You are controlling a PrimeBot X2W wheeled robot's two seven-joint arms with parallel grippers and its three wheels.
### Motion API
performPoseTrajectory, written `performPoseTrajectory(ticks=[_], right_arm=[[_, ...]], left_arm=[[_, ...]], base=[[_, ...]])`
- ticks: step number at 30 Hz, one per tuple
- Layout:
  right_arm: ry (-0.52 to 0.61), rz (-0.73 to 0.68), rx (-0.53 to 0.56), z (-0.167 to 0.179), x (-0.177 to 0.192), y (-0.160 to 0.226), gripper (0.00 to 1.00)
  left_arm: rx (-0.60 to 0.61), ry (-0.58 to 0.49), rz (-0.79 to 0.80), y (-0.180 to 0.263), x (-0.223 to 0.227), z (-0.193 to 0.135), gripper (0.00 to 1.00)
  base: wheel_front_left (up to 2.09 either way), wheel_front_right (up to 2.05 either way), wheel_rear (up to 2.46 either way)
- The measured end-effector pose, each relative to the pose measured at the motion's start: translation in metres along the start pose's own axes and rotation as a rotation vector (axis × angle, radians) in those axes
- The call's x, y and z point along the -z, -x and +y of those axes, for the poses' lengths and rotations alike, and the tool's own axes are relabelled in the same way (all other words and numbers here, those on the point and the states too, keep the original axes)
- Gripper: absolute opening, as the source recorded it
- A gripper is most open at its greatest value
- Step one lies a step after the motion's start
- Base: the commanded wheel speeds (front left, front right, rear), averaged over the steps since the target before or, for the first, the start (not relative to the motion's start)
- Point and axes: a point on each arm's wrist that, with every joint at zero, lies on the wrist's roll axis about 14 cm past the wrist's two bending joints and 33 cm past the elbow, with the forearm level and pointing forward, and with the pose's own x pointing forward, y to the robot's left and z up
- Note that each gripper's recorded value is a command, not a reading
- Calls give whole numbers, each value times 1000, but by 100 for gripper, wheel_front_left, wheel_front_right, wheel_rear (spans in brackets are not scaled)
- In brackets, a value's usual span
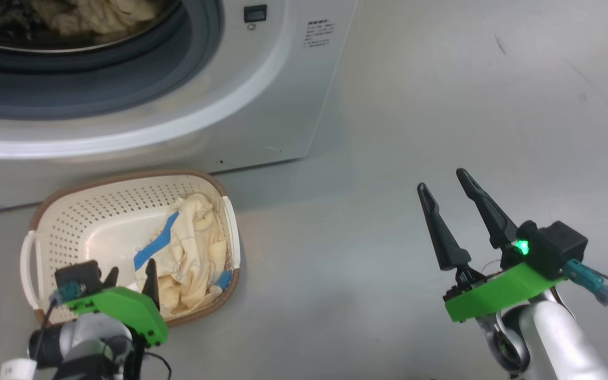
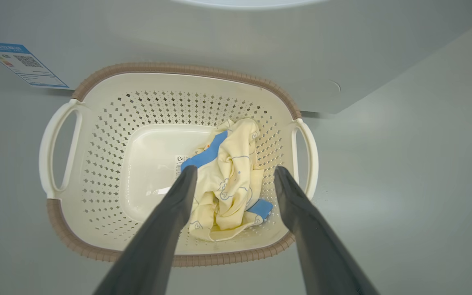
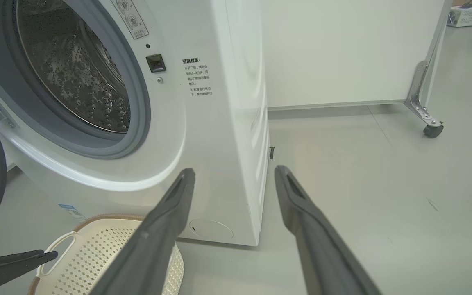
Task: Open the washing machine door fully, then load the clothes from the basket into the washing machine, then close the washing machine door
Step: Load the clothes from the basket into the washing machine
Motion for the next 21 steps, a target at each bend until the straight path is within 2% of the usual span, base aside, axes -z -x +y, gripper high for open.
performPoseTrajectory(ticks=[5,10,14,21], right_arm=[[6,32,-5,-1,13,-16,100],[1,80,9,-8,32,-24,100],[4,100,17,-13,40,-30,100],[12,113,9,-15,48,-43,100]], left_arm=[[-22,17,77,-30,10,16,100],[-43,61,205,-53,45,26,100],[-31,95,305,-66,70,24,100],[-9,115,369,-89,85,17,100]], base=[[0,0,0],[0,0,0],[0,0,0],[0,0,0]])
